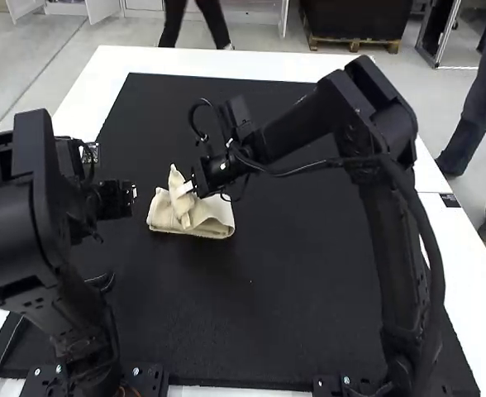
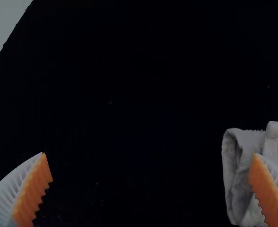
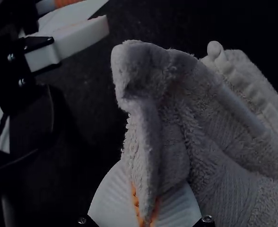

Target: Fold the towel.

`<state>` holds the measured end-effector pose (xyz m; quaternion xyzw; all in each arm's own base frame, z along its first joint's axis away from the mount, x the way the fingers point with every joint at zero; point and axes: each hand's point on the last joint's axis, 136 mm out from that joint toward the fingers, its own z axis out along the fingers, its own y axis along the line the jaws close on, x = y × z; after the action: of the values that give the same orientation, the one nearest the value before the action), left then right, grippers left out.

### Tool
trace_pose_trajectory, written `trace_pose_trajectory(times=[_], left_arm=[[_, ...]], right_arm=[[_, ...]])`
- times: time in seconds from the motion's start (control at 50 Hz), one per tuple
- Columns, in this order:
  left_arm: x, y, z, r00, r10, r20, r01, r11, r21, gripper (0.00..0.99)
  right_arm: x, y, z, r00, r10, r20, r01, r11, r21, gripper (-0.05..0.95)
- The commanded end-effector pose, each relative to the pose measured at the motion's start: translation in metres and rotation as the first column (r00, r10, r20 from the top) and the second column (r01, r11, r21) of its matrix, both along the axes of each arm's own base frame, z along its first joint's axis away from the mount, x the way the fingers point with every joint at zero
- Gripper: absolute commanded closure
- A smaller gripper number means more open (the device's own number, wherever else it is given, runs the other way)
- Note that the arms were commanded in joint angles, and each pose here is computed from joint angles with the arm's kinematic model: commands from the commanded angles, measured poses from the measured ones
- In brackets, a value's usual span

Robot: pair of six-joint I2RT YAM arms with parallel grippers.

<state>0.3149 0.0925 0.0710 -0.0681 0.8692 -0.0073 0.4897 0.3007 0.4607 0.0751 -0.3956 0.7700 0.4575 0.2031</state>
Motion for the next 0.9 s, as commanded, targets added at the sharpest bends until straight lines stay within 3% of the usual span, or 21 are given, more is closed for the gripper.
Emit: trace_pose_trajectory(times=[0.0,0.4,0.46,0.5,0.58,0.64,0.76,0.84,0.88], left_arm=[[-0.003,0.003,0.003,1.0,0.019,0.016,-0.019,0.9998,0.004,0.025],[-0.003,0.004,0.004,1.0,0.022,0.019,-0.022,0.9998,0.004,0.025],[-0.002,0.004,0.004,1.0,0.02,0.02,-0.02,0.9998,0.005,0.025],[-0.002,0.004,0.004,1.0,0.022,0.02,-0.022,0.9998,0.005,0.025],[-0.003,0.004,0.004,1.0,0.022,0.019,-0.022,0.9998,0.004,0.025],[-0.003,0.003,0.004,1.0,0.02,0.02,-0.02,0.9998,0.005,0.025],[-0.002,0.004,0.005,0.999,0.022,0.025,-0.023,0.9997,0.005,0.025],[-0.002,0.004,0.005,0.999,0.022,0.026,-0.022,0.9997,0.007,0.025],[-0.002,0.004,0.005,0.999,0.022,0.026,-0.022,0.9997,0.007,0.025]], right_arm=[[0.003,0.013,0.011,1.0,0.014,0.019,-0.015,0.999,0.032,0.9],[0.018,0.031,0.014,1.0,0.01,0.029,-0.011,0.998,0.056,0.88],[0.016,0.032,0.013,1.0,0.011,0.024,-0.013,0.998,0.054,0.8],[0.016,0.032,0.014,1.0,0.011,0.021,-0.012,0.998,0.054,0.69],[0.016,0.031,0.014,1.0,0.008,0.014,-0.008,0.999,0.052,0.35],[0.017,0.029,0.014,1.0,0.005,0.009,-0.005,0.999,0.046,0.16],[0.019,0.026,0.023,1.0,0.0,0.015,-0.001,0.999,0.054,0.05],[0.024,0.022,0.029,1.0,-0.01,0.023,0.009,0.998,0.061,0.05],[0.024,0.019,0.032,1.0,-0.005,0.02,0.004,0.998,0.065,0.14]])
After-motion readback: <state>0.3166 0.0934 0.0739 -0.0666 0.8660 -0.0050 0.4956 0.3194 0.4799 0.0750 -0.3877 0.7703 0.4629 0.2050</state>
